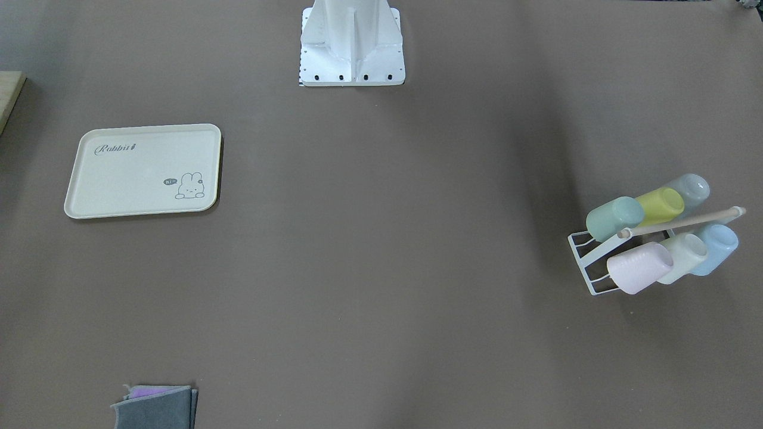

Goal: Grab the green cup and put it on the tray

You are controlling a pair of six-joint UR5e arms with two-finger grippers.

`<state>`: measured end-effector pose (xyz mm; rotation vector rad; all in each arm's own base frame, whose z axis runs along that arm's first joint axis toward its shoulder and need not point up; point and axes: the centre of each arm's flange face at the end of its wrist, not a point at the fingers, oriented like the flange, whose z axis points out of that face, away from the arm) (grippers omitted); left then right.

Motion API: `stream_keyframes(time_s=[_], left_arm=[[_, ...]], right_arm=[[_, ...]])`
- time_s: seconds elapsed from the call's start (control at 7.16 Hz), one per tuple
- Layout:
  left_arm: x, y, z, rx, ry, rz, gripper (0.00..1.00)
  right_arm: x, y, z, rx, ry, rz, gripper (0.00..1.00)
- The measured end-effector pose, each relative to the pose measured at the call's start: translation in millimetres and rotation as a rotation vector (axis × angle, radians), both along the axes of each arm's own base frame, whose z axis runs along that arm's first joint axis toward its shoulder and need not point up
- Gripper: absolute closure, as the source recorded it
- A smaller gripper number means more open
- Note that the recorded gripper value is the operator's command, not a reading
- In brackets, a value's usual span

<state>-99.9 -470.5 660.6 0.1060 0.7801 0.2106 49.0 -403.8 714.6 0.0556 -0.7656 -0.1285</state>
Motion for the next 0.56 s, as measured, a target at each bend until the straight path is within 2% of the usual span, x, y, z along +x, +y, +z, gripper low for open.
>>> stream_keyframes(time_s=[0.28,0.56], left_arm=[[-0.4,0.0,-3.2,0.005,0.000,-0.001,0.02],[-0.5,4.9,-4.6,0.001,-0.003,-0.003,0.02]], right_arm=[[-21.4,-6.9,-1.0,-0.085,-0.075,0.036,0.00],[-71.2,-38.9,-32.8,-0.161,-0.132,0.047,0.00]])
